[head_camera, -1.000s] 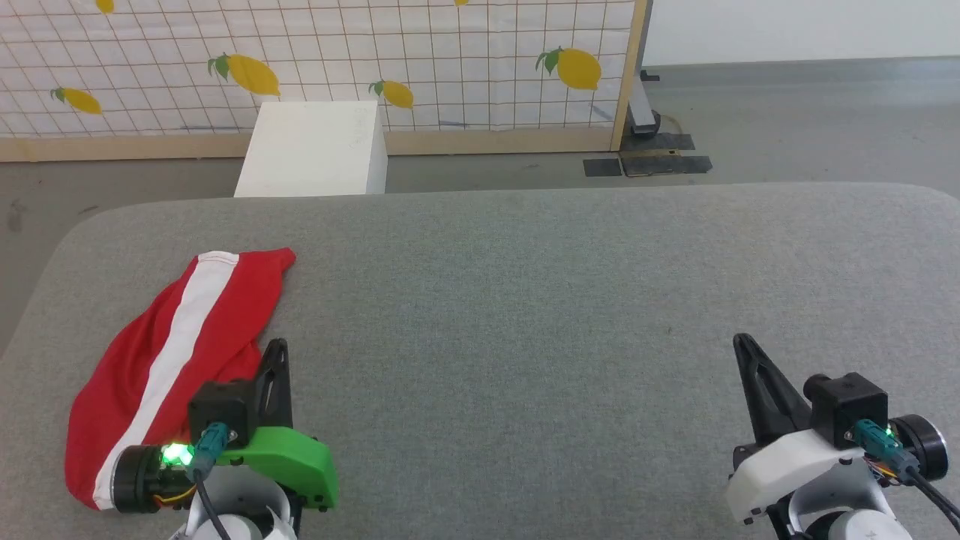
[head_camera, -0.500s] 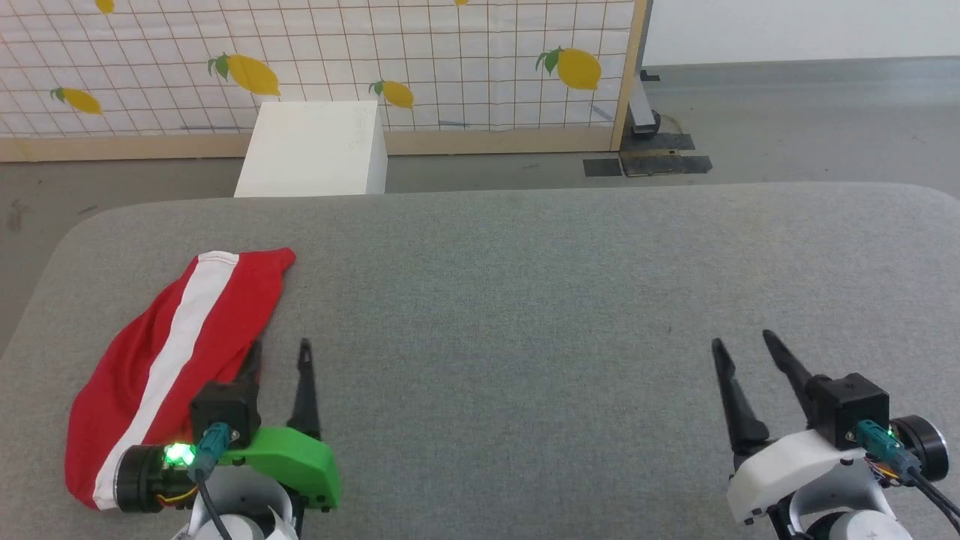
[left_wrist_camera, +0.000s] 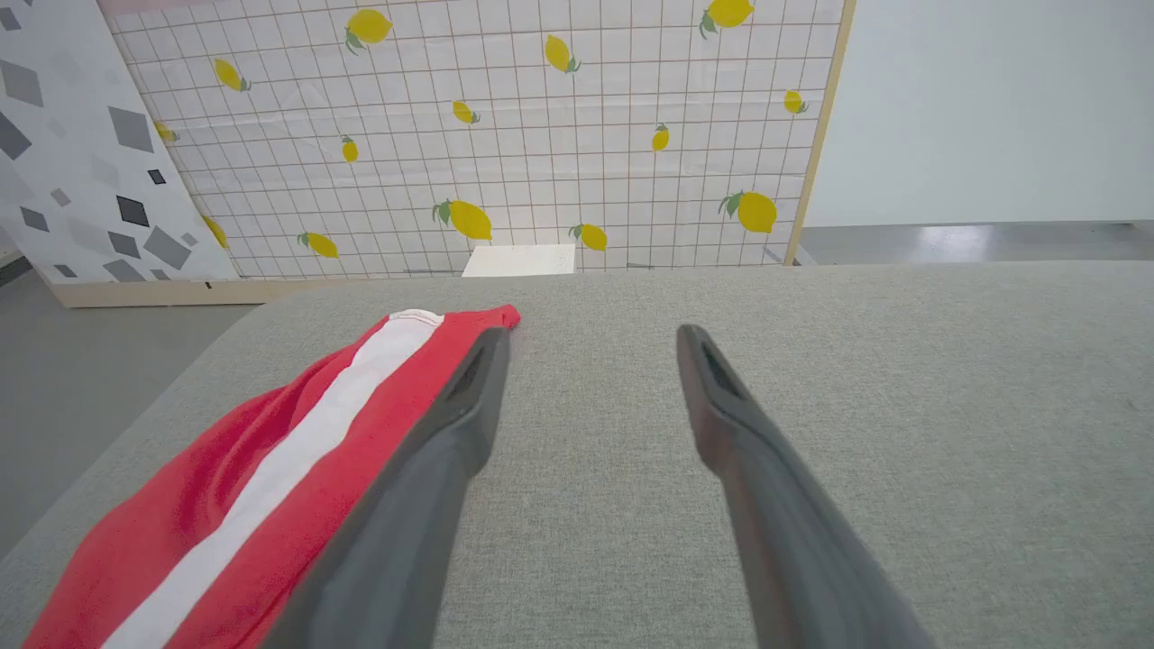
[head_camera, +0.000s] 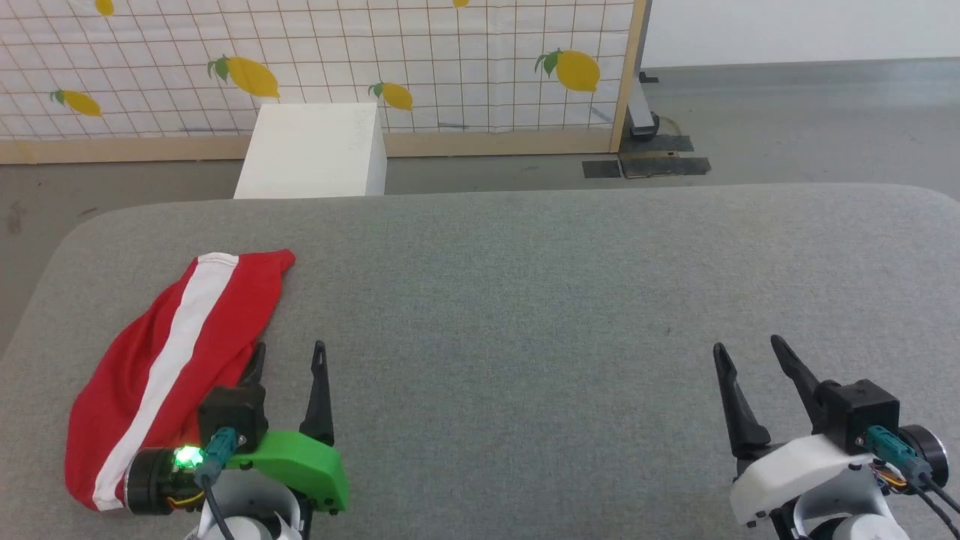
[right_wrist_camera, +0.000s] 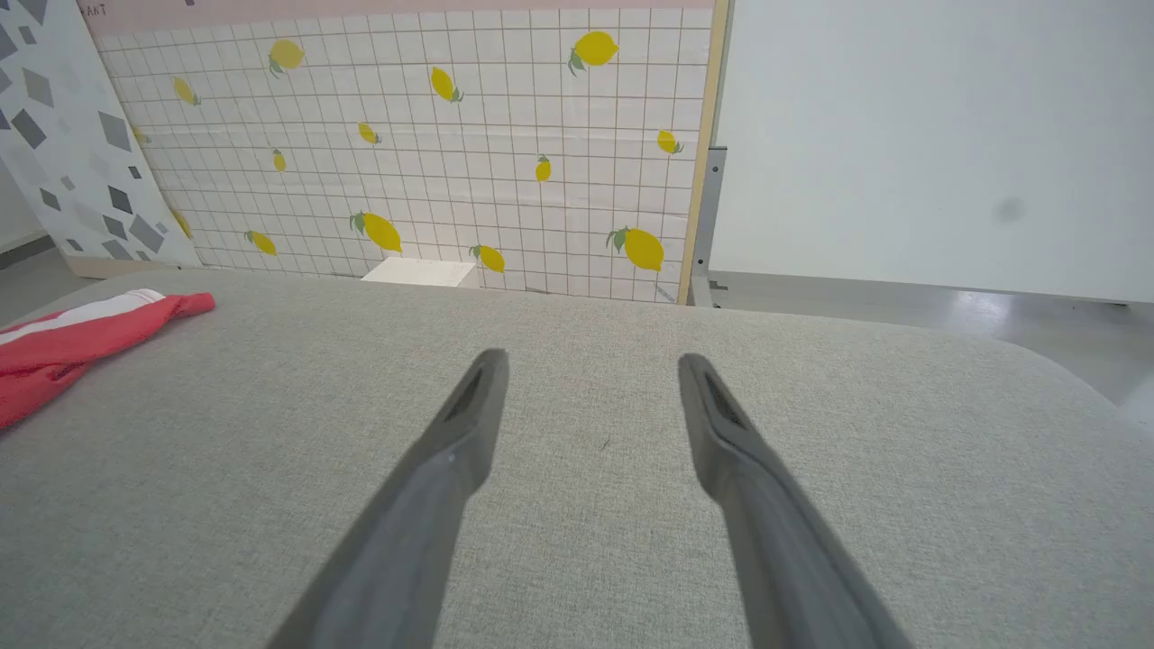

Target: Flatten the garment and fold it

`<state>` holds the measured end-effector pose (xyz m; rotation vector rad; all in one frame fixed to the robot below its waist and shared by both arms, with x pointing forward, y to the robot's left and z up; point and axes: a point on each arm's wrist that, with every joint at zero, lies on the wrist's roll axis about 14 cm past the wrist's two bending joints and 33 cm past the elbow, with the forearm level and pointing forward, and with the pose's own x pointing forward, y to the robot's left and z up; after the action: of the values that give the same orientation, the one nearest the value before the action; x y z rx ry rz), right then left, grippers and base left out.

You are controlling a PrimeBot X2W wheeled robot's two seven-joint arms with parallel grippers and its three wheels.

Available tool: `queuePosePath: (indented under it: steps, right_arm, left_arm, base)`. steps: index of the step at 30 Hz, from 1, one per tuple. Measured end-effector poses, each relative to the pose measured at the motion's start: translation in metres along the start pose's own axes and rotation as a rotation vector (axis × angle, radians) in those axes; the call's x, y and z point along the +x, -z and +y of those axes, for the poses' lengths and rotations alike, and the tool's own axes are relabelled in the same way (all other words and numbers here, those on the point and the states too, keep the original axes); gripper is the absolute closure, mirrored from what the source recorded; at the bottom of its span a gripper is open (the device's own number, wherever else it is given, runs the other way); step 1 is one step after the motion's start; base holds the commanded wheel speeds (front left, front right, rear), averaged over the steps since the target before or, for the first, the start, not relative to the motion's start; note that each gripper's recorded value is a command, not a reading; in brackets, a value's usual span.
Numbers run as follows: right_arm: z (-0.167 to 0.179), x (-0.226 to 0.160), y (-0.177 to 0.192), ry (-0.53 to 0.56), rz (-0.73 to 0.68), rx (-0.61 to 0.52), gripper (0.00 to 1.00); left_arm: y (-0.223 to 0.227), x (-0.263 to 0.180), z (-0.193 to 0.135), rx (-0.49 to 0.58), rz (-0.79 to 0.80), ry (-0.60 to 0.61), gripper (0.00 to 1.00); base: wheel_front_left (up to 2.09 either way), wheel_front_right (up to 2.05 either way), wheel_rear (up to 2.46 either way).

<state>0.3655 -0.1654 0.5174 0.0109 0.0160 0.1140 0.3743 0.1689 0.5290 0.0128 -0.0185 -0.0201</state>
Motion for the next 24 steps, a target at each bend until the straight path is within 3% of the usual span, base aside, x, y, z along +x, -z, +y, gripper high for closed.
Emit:
queuePosePath:
  steps: [24]
  right_arm:
    - [0.029,0.011,0.007,-0.088,-0.006,0.037,0.00]
  left_arm:
    - [-0.001,-0.022,0.031,-0.041,-0.033,-0.114,0.00]
  base:
    - [0.00,0.00,0.00]
